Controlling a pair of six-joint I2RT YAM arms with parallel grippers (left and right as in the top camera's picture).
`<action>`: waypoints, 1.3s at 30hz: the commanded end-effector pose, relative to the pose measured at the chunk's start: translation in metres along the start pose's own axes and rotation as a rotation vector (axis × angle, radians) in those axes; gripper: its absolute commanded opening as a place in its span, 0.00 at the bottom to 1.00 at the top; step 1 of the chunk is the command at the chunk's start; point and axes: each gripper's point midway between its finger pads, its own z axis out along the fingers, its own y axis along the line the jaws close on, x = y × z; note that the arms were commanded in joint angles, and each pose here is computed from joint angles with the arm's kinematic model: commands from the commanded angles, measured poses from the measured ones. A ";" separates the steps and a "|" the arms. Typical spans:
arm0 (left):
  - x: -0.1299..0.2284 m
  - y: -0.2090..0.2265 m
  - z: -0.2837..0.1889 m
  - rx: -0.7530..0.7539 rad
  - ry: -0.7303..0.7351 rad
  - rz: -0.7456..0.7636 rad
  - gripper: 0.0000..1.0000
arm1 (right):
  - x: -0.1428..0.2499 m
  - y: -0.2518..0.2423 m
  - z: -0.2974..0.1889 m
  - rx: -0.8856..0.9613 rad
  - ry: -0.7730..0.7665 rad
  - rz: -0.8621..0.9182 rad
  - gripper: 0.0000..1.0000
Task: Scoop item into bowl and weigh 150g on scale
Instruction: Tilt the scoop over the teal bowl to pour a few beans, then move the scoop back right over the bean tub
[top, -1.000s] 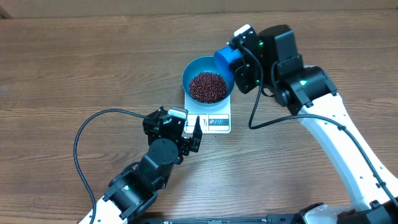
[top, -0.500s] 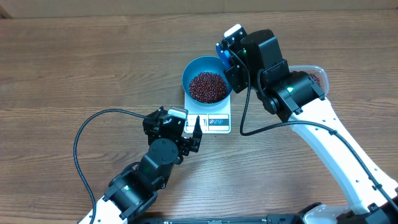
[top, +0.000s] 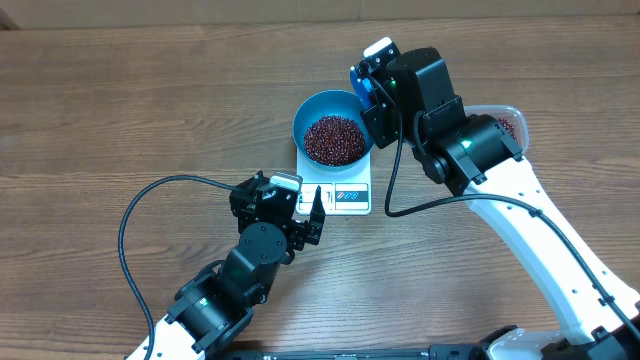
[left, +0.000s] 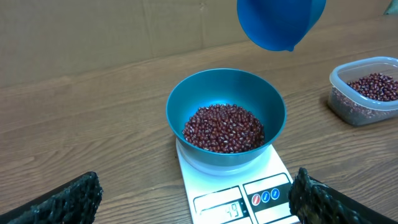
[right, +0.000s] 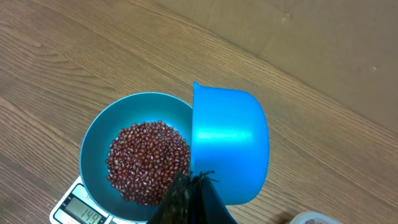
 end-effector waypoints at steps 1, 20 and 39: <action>0.000 0.001 0.000 -0.011 -0.004 -0.016 1.00 | -0.017 -0.007 -0.013 0.033 -0.052 0.020 0.04; 0.001 0.001 0.000 -0.011 -0.004 -0.015 1.00 | -0.014 -0.022 -0.013 0.096 -0.043 0.057 0.04; 0.001 0.001 0.000 -0.011 -0.003 -0.015 1.00 | 0.060 -0.141 -0.031 0.465 0.081 0.713 0.19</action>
